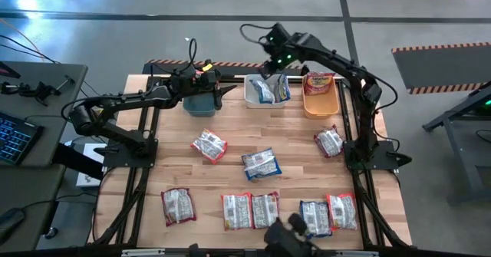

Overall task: Sort Maruchan noodles
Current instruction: Remove the blue noodle pack from the white bin

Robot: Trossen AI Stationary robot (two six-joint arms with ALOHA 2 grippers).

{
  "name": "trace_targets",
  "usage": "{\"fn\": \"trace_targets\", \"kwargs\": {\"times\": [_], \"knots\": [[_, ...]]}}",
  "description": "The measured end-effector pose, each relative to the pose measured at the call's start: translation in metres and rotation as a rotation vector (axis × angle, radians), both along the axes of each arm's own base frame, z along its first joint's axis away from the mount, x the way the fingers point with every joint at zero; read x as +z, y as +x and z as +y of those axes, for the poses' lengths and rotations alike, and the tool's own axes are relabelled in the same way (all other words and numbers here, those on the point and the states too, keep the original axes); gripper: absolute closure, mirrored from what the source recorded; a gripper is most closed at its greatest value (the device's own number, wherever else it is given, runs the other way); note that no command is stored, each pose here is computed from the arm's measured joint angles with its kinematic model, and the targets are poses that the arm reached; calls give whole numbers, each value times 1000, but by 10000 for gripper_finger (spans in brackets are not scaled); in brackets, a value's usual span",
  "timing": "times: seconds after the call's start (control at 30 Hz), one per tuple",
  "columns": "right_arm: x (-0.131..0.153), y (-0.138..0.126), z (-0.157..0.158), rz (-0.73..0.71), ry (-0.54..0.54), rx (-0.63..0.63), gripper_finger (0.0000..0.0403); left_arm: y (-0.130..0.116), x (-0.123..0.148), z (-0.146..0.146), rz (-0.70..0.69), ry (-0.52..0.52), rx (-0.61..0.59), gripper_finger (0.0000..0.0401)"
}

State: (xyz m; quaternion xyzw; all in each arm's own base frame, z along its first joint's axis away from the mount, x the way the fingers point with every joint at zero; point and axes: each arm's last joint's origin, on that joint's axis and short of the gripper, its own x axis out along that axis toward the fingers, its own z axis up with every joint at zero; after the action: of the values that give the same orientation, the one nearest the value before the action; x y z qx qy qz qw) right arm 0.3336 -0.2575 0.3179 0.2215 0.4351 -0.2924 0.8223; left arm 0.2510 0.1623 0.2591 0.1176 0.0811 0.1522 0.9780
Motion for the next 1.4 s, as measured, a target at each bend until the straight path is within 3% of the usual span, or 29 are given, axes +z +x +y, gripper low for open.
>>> {"fn": "trace_targets", "kwargs": {"times": [0.17, 0.23, 0.4, 0.6, 0.73, 0.87, 1.07, 1.17, 1.4], "knots": [[-17, 19, 12, 50, -34, 152, 384, 0, -1, 0, 7, 0, 0, 233], [-17, 20, 15, 80, -53, 181, 394, 0, -1, 0, 14, -4, 3, 233], [-21, 25, 41, 224, -78, 244, 349, -1, -3, 0, 31, -12, 13, 233], [-54, 51, 88, 377, -227, 364, 255, -1, -4, 0, 37, -6, 14, 233], [-76, 60, 105, 393, -320, 391, 192, -1, -5, 0, 52, -6, 13, 233], [-96, 66, 110, 343, -369, 446, 159, -1, -5, 0, 53, -4, 13, 233], [-116, 65, 107, 383, -491, 465, 157, -1, -5, 0, 58, 2, 13, 233], [-120, 62, 103, 386, -478, 474, 167, -1, -6, 1, 65, 9, 19, 233], [-121, 58, 96, 372, -446, 456, 249, -3, -6, 3, 72, 12, 33, 233]]}}
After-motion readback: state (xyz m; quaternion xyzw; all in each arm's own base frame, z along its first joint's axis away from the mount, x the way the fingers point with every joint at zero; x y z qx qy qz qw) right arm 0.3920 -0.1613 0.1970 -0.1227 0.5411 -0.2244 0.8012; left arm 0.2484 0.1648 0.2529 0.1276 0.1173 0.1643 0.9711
